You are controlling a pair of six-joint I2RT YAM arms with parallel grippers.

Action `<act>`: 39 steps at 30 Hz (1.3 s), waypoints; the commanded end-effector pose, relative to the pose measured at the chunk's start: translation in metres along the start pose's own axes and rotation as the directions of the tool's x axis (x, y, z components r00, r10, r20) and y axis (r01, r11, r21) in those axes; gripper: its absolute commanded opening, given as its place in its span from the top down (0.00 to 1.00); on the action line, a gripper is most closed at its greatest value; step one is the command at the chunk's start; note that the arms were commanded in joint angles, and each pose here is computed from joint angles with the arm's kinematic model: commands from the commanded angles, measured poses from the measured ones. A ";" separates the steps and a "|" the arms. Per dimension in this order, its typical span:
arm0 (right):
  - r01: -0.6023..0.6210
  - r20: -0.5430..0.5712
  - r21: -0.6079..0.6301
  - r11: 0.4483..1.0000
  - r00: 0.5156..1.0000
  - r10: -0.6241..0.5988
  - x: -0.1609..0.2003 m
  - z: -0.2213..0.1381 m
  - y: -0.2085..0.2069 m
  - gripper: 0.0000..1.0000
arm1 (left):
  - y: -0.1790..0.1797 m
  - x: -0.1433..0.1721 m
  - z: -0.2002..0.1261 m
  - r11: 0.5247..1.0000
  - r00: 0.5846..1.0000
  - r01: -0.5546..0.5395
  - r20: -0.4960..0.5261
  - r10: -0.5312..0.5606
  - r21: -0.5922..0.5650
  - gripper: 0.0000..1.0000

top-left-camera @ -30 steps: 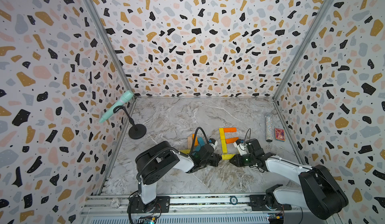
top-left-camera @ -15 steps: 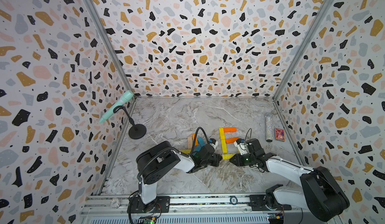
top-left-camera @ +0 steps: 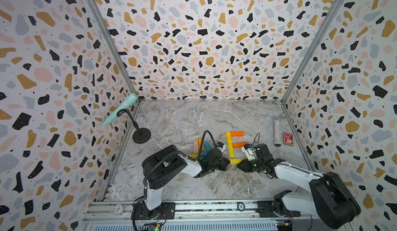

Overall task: Assemble the number 6 with building blocks
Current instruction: Assemble the building block at the center of the board.

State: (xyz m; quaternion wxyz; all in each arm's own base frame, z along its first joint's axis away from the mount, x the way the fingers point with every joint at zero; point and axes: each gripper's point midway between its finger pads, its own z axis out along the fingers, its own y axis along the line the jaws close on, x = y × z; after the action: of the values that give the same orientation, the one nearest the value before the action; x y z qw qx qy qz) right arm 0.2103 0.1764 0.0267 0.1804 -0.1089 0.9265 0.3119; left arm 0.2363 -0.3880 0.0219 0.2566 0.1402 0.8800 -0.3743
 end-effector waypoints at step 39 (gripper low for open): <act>-0.036 0.008 0.054 0.998 0.999 0.035 -0.003 0.003 -0.014 0.79 | 0.000 -0.004 -0.021 1.000 0.999 -0.010 0.033 0.011 -0.027 1.00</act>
State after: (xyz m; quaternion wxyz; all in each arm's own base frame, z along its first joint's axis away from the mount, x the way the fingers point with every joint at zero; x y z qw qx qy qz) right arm 0.2195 0.1751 0.0232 0.1903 -0.1007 0.9269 0.3075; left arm 0.2336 -0.3678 0.0265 0.2663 0.1286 0.8891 -0.3493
